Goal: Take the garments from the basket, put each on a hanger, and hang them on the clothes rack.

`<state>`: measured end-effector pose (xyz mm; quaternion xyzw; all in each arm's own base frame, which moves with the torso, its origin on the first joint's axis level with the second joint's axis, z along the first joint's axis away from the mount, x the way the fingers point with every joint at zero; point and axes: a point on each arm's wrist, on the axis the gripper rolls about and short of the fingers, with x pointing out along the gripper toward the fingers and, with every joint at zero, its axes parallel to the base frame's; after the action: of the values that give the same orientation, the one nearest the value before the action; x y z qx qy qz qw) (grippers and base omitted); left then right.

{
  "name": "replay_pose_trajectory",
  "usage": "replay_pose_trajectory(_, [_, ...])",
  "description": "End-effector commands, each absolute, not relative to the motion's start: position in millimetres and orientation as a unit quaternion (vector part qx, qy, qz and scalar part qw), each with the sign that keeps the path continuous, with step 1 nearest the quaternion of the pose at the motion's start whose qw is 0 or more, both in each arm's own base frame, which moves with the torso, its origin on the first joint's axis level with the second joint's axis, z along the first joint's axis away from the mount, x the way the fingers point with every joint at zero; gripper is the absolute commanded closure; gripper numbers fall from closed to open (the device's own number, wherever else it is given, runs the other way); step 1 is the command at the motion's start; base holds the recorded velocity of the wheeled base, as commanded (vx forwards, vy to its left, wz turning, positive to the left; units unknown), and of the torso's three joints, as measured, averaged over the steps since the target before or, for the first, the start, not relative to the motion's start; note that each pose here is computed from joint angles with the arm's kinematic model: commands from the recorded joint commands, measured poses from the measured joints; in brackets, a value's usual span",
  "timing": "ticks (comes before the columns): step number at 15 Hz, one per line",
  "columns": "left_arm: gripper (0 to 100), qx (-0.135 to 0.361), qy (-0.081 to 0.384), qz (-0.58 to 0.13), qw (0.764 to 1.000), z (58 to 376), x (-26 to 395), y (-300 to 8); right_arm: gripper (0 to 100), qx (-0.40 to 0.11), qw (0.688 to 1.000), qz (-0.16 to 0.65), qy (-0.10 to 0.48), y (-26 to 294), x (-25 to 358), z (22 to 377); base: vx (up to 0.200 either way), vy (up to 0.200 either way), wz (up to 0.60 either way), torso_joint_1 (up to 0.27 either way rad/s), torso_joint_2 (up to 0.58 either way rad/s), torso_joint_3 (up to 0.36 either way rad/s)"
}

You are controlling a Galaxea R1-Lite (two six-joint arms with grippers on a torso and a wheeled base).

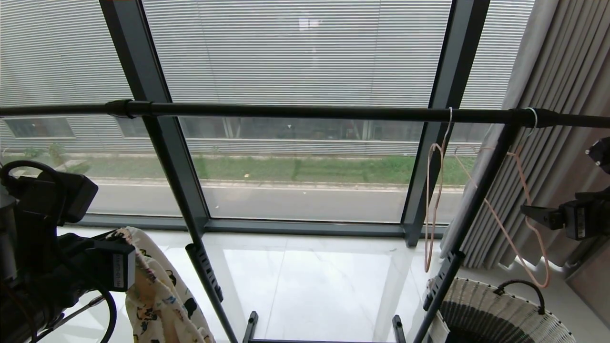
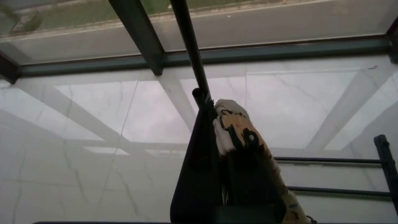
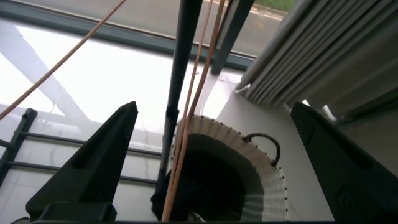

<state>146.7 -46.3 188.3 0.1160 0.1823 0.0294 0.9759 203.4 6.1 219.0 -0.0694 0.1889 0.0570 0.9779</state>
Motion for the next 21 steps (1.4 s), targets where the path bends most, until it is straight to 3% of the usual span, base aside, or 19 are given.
replay_pose_trajectory(1, [100, 0.115, 0.179, 0.03, 0.977, 189, 146, -46, 0, -0.062, 0.975, 0.057, 0.207, 6, 209, 211, 0.0, 0.0, 0.0, 0.0, 0.0, 0.0])
replay_pose_trajectory(4, [100, 0.114, 0.176, 0.03, 0.977, 190, 144, -45, 0, -0.038, 0.969, 0.052, 0.239, 7, 228, 193, 0.0, 0.0, 0.0, 0.0, 0.0, 0.0])
replay_pose_trajectory(17, [100, 0.112, 0.17, 0.03, 0.979, 191, 139, -43, 0, -0.025, 0.972, 0.052, 0.227, 10, 270, 167, 0.0, 0.0, 0.0, 0.0, 0.0, 0.0])
replay_pose_trajectory(18, [100, 0.112, 0.17, 0.03, 0.979, 191, 139, -43, 100, -0.025, 0.972, 0.052, 0.227, 10, 270, 167, 0.0, 0.0, 0.0, 0.0, 0.0, 0.0])
replay_pose_trajectory(21, [100, 0.112, 0.17, 0.03, 0.979, 191, 139, -43, 100, -0.025, 0.972, 0.052, 0.226, 10, 270, 168, 0.0, 0.0, 0.0, 0.0, 0.0, 0.0])
